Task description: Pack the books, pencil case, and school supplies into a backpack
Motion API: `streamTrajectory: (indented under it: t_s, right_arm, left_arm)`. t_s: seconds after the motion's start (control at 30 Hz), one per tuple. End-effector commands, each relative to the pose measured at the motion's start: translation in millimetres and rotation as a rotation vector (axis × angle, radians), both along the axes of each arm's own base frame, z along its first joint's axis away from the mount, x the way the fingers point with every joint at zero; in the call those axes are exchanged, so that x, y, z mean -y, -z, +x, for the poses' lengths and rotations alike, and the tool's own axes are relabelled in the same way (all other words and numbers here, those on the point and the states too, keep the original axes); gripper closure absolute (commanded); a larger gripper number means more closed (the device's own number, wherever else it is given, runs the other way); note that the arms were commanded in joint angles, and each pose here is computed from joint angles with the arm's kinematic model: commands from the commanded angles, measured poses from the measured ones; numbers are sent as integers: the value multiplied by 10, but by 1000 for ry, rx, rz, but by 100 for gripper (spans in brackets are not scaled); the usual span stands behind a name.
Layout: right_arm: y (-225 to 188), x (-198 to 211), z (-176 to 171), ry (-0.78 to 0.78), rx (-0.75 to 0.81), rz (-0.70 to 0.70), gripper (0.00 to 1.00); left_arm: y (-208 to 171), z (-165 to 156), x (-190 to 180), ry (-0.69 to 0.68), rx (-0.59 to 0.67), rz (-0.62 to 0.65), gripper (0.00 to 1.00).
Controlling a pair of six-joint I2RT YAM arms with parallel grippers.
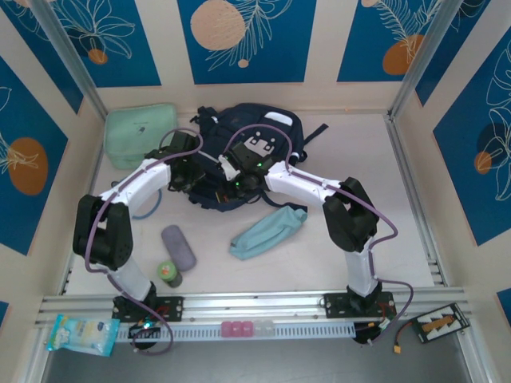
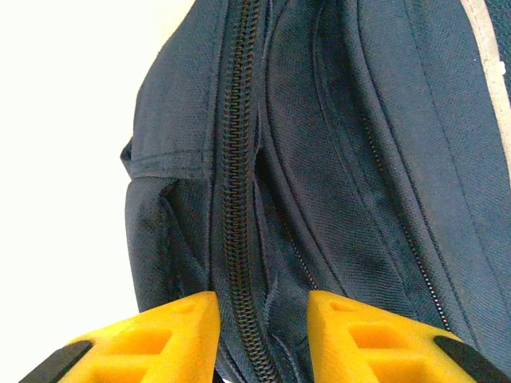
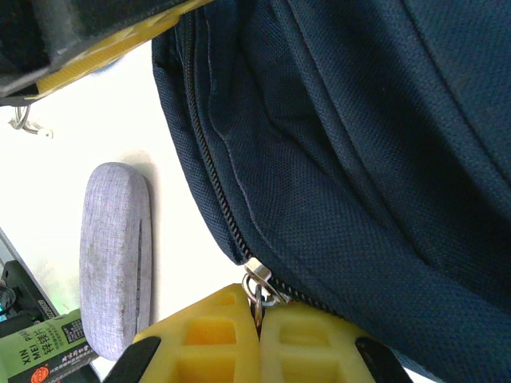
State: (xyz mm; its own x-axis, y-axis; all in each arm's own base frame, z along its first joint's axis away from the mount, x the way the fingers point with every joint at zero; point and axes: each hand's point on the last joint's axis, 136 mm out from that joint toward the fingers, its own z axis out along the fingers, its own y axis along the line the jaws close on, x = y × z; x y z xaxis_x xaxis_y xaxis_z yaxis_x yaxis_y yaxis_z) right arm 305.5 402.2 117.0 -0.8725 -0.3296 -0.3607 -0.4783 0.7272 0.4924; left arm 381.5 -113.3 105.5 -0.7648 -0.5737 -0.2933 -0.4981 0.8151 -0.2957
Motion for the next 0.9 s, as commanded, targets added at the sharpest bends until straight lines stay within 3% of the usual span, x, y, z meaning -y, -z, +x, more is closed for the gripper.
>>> streamTrajectory:
  t_s: [0.0, 0.27, 0.53, 0.87]
  right_arm:
    - [-89, -66, -20, -10, -1, 38, 100]
    - [-90, -57, -24, -8, -1, 35, 100]
    - [-17, 290, -29, 69, -14, -102, 100]
    - [65, 1210, -83, 233, -14, -304, 100]
  left_arm:
    - [-25, -91, -88, -19, -25, 47, 63]
    - [110, -6, 26, 2, -46, 13, 65]
    - [-33, 146, 58, 10, 21, 7, 100]
    - [-566, 214, 64, 13, 158, -26, 100]
